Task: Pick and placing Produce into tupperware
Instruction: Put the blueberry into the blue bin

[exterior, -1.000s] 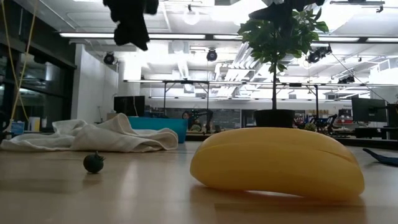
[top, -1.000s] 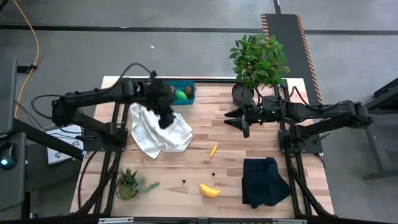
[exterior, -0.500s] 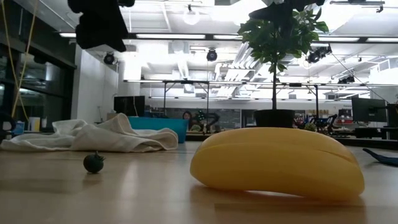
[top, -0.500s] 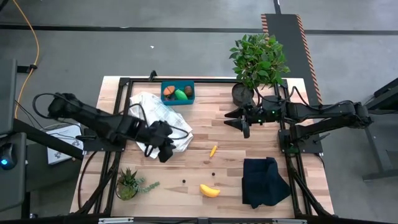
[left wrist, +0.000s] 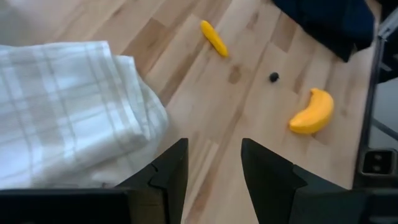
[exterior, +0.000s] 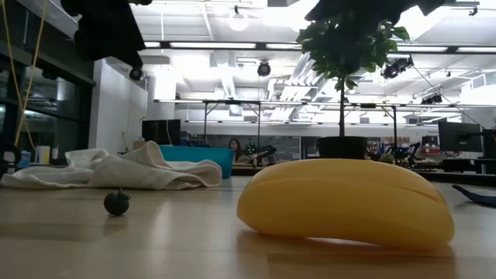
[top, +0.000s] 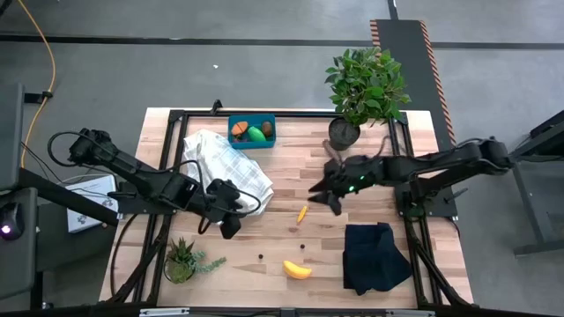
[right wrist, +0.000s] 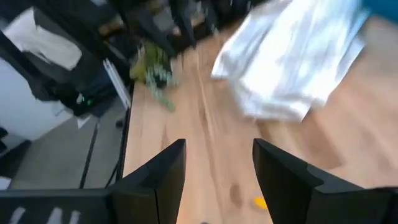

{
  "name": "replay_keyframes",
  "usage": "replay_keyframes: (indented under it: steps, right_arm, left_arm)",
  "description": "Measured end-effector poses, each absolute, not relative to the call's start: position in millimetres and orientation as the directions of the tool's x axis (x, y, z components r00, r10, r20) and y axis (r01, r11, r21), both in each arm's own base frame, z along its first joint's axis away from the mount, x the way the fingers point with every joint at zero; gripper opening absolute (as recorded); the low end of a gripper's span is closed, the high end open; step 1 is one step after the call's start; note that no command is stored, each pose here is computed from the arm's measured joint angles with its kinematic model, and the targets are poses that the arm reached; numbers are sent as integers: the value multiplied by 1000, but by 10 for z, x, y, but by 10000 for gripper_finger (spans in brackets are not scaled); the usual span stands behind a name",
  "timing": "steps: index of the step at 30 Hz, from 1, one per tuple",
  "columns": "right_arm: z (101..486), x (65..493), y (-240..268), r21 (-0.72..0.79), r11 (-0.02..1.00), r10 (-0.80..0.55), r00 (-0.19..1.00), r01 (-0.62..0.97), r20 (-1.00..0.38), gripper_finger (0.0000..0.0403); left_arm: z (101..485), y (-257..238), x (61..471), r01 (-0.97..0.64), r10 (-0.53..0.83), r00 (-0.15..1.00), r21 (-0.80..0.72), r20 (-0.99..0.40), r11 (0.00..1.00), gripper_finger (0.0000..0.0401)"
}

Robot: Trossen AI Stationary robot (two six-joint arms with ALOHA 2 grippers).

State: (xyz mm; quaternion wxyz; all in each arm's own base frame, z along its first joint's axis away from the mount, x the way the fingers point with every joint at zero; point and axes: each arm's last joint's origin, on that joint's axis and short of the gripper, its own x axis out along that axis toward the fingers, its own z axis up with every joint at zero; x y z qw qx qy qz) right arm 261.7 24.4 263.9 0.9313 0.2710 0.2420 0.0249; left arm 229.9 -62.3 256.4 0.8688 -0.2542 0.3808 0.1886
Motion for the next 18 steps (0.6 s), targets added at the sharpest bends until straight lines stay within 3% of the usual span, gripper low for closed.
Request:
replay_keyframes:
  steps: [4,9,12,18]
  right_arm:
    - [2517,2781,440,563,818,155,898,117,-412,179]
    - [2624,2974,638,655,740,-97,987,156,-126,179]
    - [2709,3001,764,639,758,-183,983,129,18,179]
    - [2400,2963,1114,563,794,-174,974,227,-147,179]
  left_arm:
    - [2647,-664,2200,-489,98,658,-325,-747,810,138]
    - [2793,-683,1988,-461,78,686,-349,-724,816,138]
    - [2872,-699,1875,-443,88,713,-350,-695,825,138]
    - [2980,-701,1722,-414,121,758,-329,-641,849,138]
